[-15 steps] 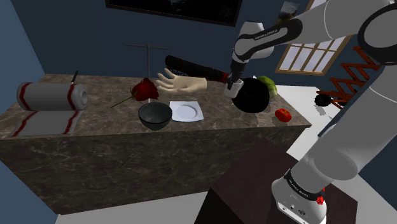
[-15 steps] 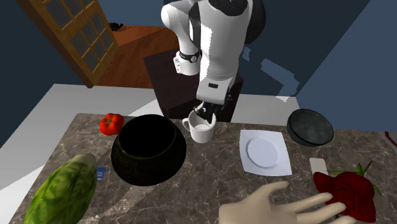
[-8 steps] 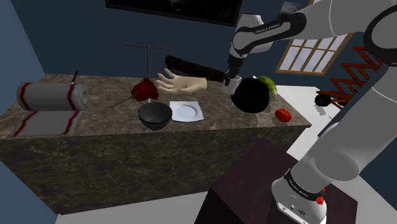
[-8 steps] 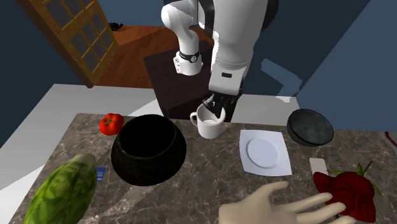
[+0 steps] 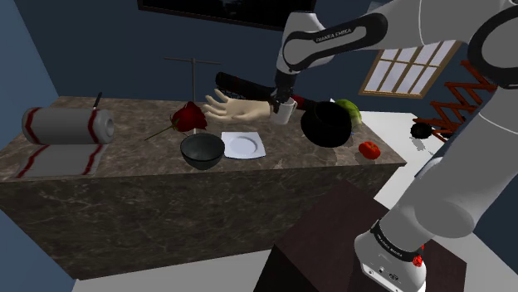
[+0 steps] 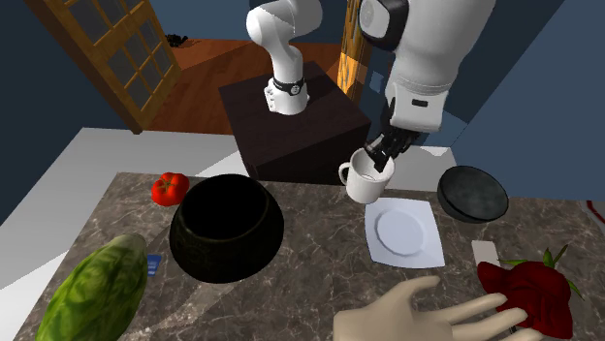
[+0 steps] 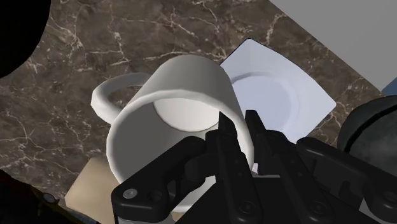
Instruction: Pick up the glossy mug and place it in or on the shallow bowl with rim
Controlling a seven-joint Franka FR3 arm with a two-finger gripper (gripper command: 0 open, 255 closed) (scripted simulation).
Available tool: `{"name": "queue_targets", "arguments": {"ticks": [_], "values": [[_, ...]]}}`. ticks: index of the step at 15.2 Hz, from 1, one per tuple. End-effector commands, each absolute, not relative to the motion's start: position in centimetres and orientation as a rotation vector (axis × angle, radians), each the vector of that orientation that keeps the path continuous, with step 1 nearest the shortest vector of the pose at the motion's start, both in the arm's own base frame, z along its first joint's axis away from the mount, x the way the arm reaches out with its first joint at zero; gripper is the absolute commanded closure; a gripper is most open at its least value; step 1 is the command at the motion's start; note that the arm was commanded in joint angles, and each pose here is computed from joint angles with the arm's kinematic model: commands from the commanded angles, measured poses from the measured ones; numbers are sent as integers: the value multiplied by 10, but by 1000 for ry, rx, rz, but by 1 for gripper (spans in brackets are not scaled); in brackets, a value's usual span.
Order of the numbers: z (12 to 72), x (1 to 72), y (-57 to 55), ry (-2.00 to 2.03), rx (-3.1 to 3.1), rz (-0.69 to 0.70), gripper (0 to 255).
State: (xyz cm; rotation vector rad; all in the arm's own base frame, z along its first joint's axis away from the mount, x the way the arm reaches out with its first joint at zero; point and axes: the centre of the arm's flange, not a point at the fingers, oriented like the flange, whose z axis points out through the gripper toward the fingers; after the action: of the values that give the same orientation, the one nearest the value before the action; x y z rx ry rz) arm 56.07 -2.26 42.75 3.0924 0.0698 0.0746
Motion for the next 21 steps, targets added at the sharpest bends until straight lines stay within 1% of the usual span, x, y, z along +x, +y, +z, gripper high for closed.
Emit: {"name": "queue_targets", "arguments": {"ticks": [1, 21], "values": [[428, 571, 3, 68, 3093, 75, 255], [443, 653, 253, 68, 3093, 75, 255]]}}
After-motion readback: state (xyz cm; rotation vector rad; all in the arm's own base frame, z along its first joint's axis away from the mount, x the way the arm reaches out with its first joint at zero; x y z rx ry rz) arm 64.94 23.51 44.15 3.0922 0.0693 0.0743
